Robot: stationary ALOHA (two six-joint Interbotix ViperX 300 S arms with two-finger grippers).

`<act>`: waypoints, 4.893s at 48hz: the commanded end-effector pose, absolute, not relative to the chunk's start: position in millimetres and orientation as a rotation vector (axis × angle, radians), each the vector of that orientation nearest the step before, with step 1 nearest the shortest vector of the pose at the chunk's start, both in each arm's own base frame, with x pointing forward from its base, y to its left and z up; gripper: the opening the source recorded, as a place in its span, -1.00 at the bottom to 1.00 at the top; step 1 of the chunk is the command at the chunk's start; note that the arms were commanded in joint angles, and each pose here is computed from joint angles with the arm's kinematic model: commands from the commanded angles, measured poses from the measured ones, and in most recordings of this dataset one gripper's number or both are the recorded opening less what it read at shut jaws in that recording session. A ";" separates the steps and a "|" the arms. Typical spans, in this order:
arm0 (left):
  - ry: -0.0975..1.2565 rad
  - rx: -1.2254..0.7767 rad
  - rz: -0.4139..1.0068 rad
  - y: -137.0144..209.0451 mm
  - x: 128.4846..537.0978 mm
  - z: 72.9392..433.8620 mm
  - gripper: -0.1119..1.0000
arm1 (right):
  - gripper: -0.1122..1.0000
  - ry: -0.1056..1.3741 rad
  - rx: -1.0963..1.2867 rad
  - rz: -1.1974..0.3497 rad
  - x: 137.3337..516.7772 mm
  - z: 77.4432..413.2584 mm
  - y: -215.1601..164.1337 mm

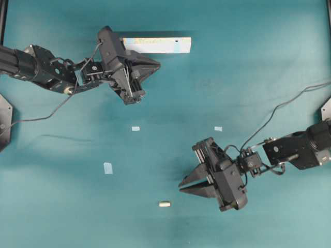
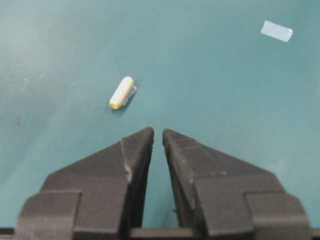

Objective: Move the wooden board into place and insert the rod into its hole.
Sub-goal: 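Lower the left gripper over the white board's end and close on it, then drag the white board with the left gripper toward the table centre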

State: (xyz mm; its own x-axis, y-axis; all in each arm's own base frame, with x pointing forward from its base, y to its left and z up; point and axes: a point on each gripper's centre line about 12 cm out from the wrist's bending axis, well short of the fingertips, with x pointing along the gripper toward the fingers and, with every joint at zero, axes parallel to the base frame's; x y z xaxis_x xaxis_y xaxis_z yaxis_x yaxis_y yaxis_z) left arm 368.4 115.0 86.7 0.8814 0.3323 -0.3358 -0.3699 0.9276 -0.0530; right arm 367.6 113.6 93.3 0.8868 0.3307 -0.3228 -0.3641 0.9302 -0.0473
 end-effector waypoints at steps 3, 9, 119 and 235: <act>0.309 -0.106 0.304 102.4 383.2 118.5 -0.56 | -0.42 0.290 -0.090 0.348 374.3 105.5 111.5; 0.357 -0.108 0.292 101.8 388.5 127.5 -0.80 | -0.78 0.275 -0.094 0.345 378.1 122.9 112.0; 0.867 0.190 0.313 195.4 342.7 118.8 0.83 | 0.97 0.586 -0.137 0.324 374.0 153.4 117.5; 0.721 -0.051 0.070 27.9 420.4 155.1 -0.42 | 0.97 0.691 -0.157 0.312 366.9 143.0 113.8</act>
State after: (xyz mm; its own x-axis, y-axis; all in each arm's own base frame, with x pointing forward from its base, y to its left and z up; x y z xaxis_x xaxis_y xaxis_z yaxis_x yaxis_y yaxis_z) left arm 416.3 30.8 143.6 0.7268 0.0505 -0.6850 -0.0772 0.9970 -0.0084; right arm 363.0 111.3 132.2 0.7061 0.2205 -0.6729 -0.3302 0.9432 -0.0375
